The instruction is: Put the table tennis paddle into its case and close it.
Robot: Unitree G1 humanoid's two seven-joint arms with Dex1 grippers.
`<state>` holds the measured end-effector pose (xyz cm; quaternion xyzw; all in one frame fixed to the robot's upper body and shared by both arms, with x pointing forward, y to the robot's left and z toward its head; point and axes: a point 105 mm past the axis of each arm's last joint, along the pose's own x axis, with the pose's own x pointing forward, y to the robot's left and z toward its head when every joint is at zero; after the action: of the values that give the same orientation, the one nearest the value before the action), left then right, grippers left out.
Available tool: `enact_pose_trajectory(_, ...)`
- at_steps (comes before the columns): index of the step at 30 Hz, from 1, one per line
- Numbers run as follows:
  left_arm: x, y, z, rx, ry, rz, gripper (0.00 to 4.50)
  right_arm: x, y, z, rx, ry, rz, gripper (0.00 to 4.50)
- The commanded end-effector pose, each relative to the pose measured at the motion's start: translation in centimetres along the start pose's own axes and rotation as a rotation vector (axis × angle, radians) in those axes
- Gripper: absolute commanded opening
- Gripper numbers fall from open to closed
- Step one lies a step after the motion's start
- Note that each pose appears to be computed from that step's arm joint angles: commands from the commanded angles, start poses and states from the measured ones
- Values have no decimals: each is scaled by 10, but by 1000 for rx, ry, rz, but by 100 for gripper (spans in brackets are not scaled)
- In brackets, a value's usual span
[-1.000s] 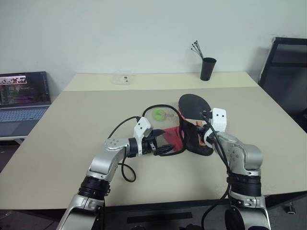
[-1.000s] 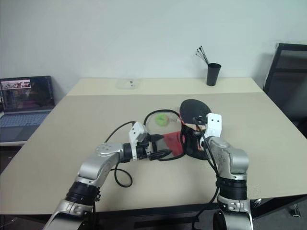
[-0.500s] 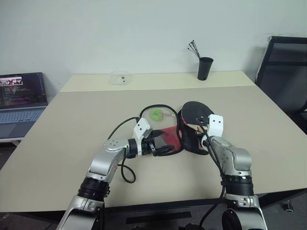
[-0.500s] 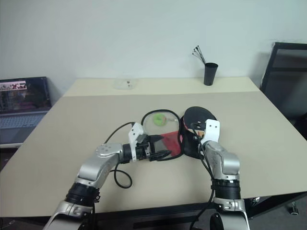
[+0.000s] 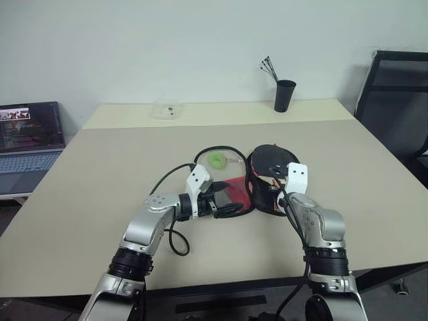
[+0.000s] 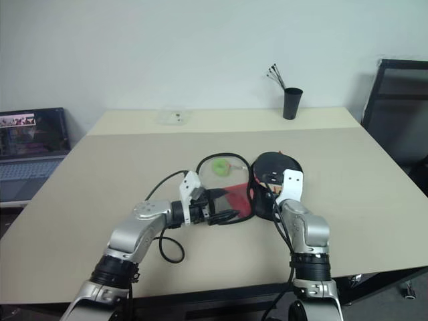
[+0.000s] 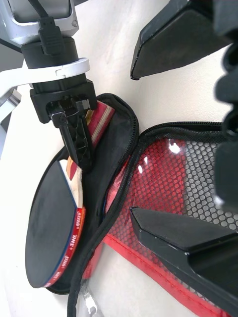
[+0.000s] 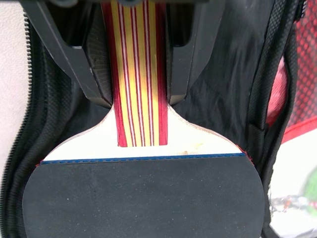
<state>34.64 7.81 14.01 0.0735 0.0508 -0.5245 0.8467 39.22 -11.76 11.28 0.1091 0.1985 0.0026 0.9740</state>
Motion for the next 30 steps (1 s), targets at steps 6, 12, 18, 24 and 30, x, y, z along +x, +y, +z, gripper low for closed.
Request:
enact_pose_trajectory(6, -37, 21, 4, 26, 2, 143, 450, -13, 10, 29, -24, -133, 39, 409)
enact_pose_trajectory(12, -66, 41, -3, 38, 44, 246, 450, -46, 44, 46, -108, -176, 302, 449)
enact_pose_trajectory(18, -83, 76, -17, 55, 117, 363, 450, -90, 46, 65, -377, -244, 592, 449)
enact_pose_trajectory(24, -89, 94, -22, 71, 152, 375, 450, -122, 29, 59, -610, -192, 781, 449)
enact_pose_trajectory(30, -69, 98, -33, 55, 177, 309, 315, -127, 14, 58, -660, -158, 774, 450)
